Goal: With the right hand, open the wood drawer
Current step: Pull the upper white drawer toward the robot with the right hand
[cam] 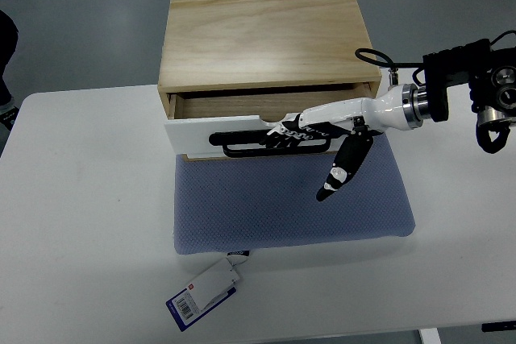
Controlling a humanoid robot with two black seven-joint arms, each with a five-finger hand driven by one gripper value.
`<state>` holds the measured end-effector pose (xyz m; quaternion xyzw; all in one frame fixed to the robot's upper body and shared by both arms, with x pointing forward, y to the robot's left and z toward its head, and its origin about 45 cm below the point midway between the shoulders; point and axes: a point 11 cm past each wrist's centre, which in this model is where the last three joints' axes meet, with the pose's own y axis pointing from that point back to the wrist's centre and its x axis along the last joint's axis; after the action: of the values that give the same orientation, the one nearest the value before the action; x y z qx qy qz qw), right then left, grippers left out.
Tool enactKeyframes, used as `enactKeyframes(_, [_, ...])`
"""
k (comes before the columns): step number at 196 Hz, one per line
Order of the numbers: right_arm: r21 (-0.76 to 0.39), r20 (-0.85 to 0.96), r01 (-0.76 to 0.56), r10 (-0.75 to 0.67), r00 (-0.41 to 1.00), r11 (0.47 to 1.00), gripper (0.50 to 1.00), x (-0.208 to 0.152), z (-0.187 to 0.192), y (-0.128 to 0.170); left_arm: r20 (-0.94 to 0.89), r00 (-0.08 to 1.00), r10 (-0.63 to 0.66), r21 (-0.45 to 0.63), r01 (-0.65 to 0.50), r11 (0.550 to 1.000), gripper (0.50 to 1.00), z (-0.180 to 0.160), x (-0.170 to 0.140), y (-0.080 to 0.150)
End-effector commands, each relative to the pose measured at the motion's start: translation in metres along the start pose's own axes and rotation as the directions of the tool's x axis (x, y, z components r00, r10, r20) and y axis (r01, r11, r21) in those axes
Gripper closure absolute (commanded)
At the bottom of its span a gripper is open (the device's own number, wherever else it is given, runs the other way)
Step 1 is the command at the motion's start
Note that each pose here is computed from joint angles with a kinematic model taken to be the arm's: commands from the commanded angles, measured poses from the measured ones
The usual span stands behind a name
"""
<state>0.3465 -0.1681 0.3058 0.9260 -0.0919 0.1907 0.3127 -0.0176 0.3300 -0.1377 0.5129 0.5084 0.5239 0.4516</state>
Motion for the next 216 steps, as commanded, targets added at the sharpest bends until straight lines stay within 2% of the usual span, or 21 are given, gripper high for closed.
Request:
enactKeyframes(1, [0.001,-0.001,0.004,-0.004,1.0,1.0,0.546,-0.0018,-0.0003,0.0004,0.0,1.0,0.0,0.0,0.0,1.0,0.5,0.0,0.0,0.0])
enactKeyframes(216, [0.007,0.015,0.01,-0.01,1.0,1.0,0.544,-0.0075,-0.0004,0.0088,0.0,1.0,0.0,0.0,0.0,1.0,0.5,0.0,0.0,0.0])
